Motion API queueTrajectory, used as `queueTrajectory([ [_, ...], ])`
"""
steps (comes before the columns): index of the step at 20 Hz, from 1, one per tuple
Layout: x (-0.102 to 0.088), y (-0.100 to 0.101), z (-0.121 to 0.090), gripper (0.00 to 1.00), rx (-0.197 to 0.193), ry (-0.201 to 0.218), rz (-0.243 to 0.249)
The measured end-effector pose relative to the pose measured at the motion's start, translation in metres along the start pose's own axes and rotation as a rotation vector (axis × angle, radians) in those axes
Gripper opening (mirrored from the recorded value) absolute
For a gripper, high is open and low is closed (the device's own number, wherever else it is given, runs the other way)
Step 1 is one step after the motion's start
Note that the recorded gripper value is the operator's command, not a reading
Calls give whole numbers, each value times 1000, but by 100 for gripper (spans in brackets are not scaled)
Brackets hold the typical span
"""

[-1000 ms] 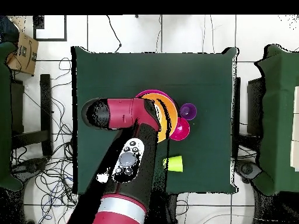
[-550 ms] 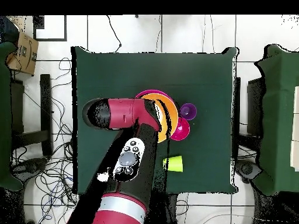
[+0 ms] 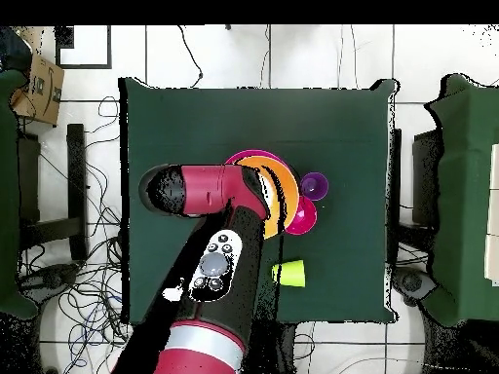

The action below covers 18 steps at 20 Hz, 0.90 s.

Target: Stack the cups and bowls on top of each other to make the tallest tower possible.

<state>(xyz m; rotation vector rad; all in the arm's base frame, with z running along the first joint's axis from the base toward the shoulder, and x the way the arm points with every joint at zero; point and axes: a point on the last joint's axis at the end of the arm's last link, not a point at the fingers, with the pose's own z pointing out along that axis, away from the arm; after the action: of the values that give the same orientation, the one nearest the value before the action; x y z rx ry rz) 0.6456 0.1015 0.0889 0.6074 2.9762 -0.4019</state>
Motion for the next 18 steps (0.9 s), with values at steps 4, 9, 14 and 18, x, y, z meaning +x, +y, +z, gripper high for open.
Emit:
queueTrajectory([
  [4,3,0,7,100,4,12,2],
  [9,6,1,13,100,6,23,4],
  [14,6,2,15,100,5,28,9],
  [18,6,2,15,100,5,29,10],
])
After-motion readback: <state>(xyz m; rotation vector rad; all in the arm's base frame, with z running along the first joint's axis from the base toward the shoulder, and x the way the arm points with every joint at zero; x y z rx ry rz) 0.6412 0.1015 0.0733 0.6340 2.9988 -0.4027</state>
